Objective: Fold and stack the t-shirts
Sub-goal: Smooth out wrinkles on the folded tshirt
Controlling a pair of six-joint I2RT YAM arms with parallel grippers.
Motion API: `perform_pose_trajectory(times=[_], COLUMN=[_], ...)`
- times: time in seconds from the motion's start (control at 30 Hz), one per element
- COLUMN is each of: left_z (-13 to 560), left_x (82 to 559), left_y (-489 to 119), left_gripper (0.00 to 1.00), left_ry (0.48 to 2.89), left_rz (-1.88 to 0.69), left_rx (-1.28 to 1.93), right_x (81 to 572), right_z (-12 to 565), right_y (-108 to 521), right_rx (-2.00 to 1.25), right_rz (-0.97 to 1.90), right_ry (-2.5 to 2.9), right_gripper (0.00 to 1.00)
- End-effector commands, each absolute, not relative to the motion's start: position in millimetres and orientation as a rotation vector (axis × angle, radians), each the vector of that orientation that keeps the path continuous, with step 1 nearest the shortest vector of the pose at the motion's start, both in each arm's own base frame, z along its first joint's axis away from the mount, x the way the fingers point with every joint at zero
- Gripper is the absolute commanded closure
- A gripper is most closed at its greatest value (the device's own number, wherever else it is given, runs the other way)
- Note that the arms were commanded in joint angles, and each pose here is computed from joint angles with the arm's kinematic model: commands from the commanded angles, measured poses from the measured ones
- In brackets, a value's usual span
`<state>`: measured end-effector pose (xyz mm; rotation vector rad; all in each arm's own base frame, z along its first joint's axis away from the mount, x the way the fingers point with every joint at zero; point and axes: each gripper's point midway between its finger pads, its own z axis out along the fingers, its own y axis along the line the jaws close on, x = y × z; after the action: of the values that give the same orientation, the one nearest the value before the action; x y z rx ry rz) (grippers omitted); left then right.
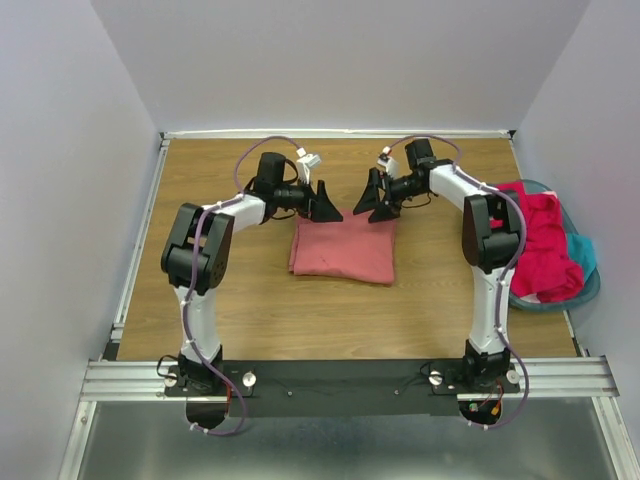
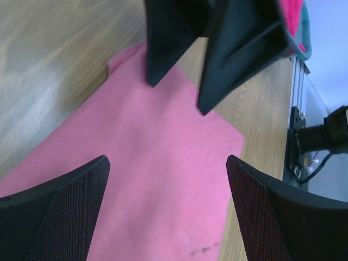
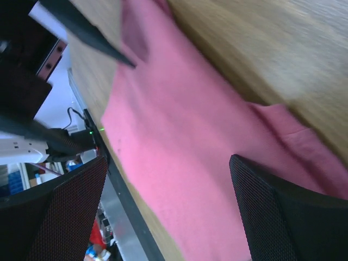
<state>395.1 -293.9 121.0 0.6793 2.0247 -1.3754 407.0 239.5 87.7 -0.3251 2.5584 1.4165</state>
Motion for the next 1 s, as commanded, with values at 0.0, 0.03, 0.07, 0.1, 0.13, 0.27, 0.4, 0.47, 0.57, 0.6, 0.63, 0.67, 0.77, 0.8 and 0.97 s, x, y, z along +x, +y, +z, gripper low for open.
perform_pose_trajectory(times=[0.0, 0.03, 0.07, 0.1, 0.13, 0.27, 0.4, 0.47, 0.57, 0.6, 0.63, 0.67, 0.77, 0.8, 0.97], left_z=[79.8, 71.7, 59.3, 54.9, 52.9, 103.3, 155.1, 170.2, 165.8, 161.4, 156.0, 141.1, 112.3, 103.1, 42.6], left_x=[426.6, 432.9, 442.0, 450.8, 455.4, 453.2, 412.5, 384.9, 353.7, 346.9, 341.0, 333.5, 330.5, 331.9, 345.6], left_y=[-270.7, -264.9, -258.1, -245.7, -239.7, -236.5, -243.5, -251.0, -262.1, -265.2, -267.9, -271.3, -270.8, -269.0, -240.3], left_gripper=[0.04, 0.05, 0.05, 0.04, 0.04, 0.04, 0.04, 0.04, 0.04, 0.04, 0.04, 0.04, 0.04, 0.04, 0.04], left_ry=[2.116, 2.131, 2.155, 2.163, 2.162, 2.068, 2.002, 1.994, 2.026, 2.040, 2.055, 2.087, 2.145, 2.166, 2.318], left_rz=[-1.399, -1.390, -1.372, -1.354, -1.345, -1.357, -1.422, -1.451, -1.506, -1.525, -1.543, -1.558, -1.580, -1.576, -1.479], left_rx=[0.439, 0.405, 0.364, 0.326, 0.320, 0.411, 0.476, 0.496, 0.490, 0.488, 0.483, 0.476, 0.424, 0.414, 0.282], right_x=[423.3, 428.9, 436.0, 441.0, 444.8, 464.0, 448.9, 426.1, 381.6, 366.9, 349.4, 341.7, 325.2, 323.0, 327.8], right_z=[61.6, 53.9, 43.3, 39.7, 33.4, 68.9, 137.1, 142.3, 144.2, 149.0, 129.6, 123.4, 96.4, 92.0, 48.7], right_y=[237.0, 232.3, 231.3, 229.9, 226.2, 226.7, 236.7, 243.7, 257.7, 265.8, 267.6, 269.3, 269.5, 269.1, 248.3], right_rx=[-0.297, -0.279, -0.273, -0.268, -0.246, -0.255, -0.263, -0.207, -0.099, -0.101, -0.014, 0.001, 0.025, 0.014, 0.030], right_rz=[1.390, 1.360, 1.349, 1.335, 1.335, 1.341, 1.461, 1.539, 1.665, 1.681, 1.702, 1.706, 1.701, 1.718, 1.688], right_ry=[2.571, 2.584, 2.593, 2.594, 2.603, 2.518, 2.410, 2.418, 2.453, 2.458, 2.518, 2.536, 2.597, 2.602, 2.644], right_gripper=[0.00, 0.00, 0.00, 0.00, 0.00, 0.00, 0.00, 0.00, 0.00, 0.00, 0.00, 0.00, 0.00, 0.00, 0.00])
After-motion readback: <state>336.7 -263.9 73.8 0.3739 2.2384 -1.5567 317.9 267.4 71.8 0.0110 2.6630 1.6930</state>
